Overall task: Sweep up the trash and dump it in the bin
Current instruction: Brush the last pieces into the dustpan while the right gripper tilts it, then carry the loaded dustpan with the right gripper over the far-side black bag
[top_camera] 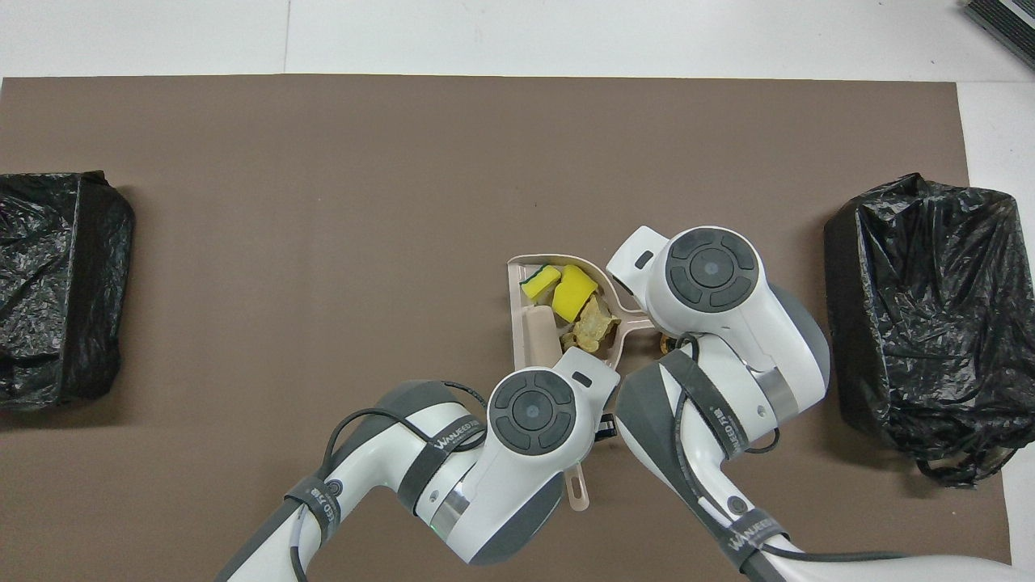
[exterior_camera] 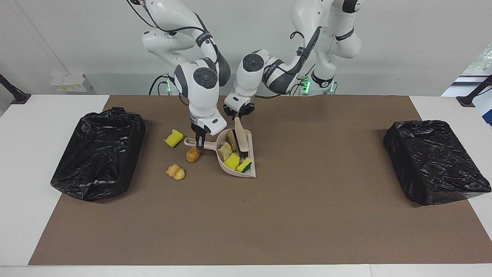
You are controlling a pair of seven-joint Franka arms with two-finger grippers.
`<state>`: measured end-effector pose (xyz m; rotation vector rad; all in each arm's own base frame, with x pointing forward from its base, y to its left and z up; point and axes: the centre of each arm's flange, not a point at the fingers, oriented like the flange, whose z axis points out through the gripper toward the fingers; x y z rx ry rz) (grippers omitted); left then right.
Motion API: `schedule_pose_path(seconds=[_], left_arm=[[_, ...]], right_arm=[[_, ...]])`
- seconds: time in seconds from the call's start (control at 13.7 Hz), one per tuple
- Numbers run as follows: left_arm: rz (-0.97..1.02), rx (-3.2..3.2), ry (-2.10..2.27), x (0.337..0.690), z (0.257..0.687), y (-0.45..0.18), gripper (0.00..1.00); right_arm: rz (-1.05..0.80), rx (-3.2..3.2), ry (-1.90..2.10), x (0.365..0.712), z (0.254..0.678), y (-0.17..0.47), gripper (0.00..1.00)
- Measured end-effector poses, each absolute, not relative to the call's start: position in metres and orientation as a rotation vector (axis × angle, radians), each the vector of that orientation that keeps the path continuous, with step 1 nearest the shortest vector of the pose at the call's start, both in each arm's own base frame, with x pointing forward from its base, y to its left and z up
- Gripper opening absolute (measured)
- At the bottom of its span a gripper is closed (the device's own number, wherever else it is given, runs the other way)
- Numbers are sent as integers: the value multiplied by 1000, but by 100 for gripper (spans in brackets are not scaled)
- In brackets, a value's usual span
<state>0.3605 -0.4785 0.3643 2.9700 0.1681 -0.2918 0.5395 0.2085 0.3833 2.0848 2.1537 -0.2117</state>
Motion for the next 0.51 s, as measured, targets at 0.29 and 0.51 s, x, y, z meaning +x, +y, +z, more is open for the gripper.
schedule_pose_path(seconds=[0.29,0.51], left_arm=[[-378,3032,203,368,401,-448,26],[-451,3086,234,367,404,-423,26]], right_arm=[[-132,2153,2177,544,367,184,32],[-4,2255,2159,548,356,164,32]])
